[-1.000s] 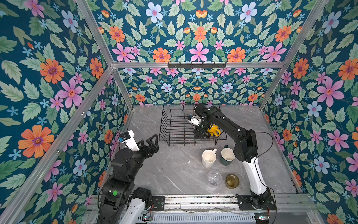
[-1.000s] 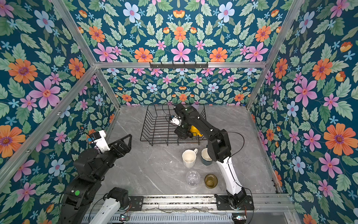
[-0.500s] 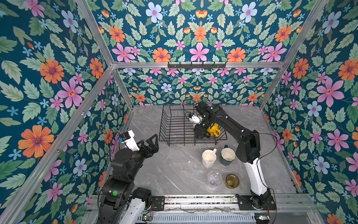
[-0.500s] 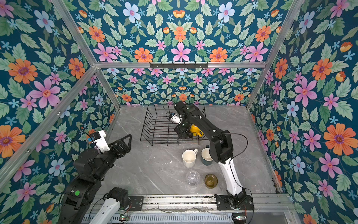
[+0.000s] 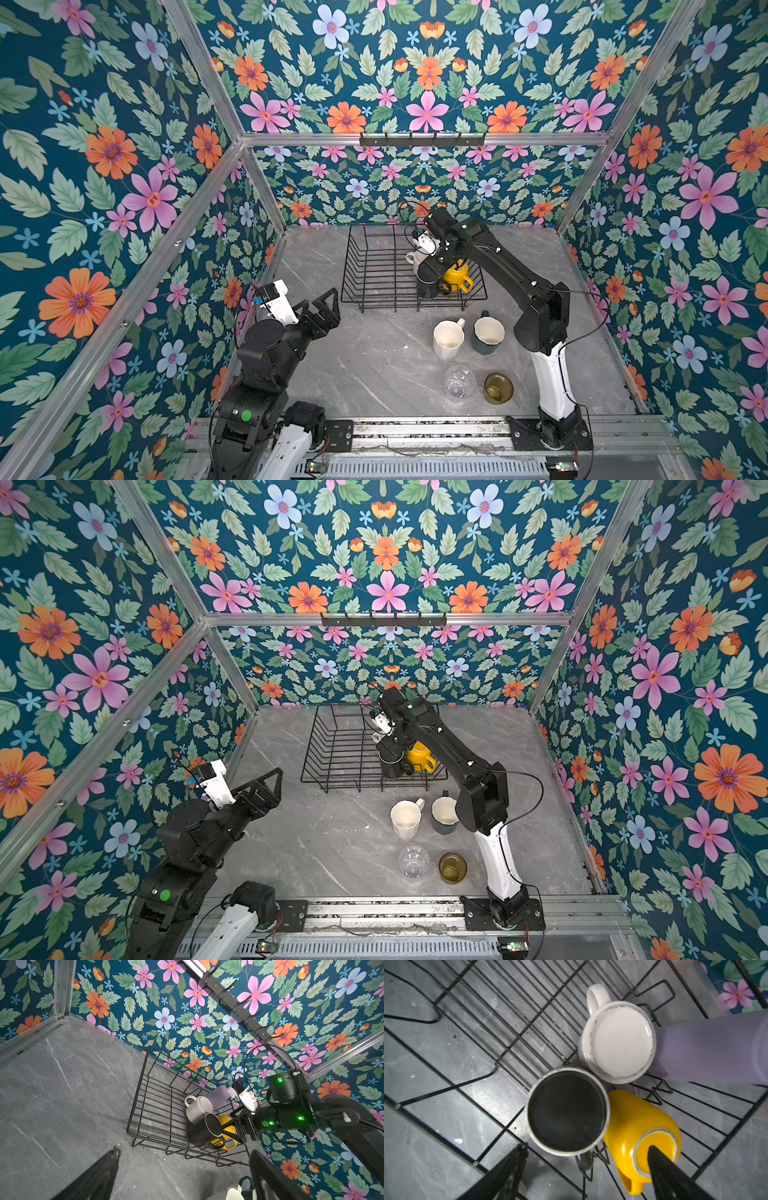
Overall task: Load the cups into the dish rack
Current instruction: 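Open the right gripper and raise it away from the rack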
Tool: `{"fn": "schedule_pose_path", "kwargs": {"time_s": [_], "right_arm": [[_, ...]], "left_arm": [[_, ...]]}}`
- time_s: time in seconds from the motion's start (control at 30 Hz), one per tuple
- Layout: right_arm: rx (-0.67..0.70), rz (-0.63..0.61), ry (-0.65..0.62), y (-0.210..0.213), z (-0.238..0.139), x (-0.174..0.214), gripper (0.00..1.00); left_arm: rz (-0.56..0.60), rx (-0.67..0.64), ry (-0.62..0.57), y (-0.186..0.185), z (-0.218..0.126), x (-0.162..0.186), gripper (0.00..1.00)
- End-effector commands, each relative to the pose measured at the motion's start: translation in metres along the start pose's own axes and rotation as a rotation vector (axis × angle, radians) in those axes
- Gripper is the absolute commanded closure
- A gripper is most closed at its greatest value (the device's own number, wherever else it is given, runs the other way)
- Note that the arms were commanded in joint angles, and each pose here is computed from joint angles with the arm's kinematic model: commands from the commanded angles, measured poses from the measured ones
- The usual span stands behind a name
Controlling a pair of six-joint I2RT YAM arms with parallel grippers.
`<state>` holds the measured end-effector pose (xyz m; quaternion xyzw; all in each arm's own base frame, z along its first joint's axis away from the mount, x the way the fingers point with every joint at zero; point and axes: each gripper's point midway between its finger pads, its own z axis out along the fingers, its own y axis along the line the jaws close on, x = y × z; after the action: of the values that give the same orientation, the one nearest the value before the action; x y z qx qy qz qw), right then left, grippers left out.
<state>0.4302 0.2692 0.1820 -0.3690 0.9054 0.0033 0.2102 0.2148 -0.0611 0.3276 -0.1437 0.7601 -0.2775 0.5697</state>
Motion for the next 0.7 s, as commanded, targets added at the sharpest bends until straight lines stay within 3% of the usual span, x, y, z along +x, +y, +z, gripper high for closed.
{"fn": "schedule_pose_path", "kwargs": {"time_s": [0.0, 0.43, 0.67], "right_arm": [[0.070, 0.056, -0.006, -0.016, 0.003, -0.003, 0.08], [0.168, 0.095, 0.065, -0.038, 0.034, 0.007, 0.09], [0.156, 0.133, 0.037, -0.041, 0.021, 0.005, 0.10]], "left_arm": [[0.012, 0.003, -0.014, -0.001, -0.001, -0.003, 0.00], [0.015, -0.006, -0.017, 0.001, -0.002, -0.004, 0.00], [0.015, -0.008, -0.018, 0.002, -0.002, -0.003, 0.00]]}}
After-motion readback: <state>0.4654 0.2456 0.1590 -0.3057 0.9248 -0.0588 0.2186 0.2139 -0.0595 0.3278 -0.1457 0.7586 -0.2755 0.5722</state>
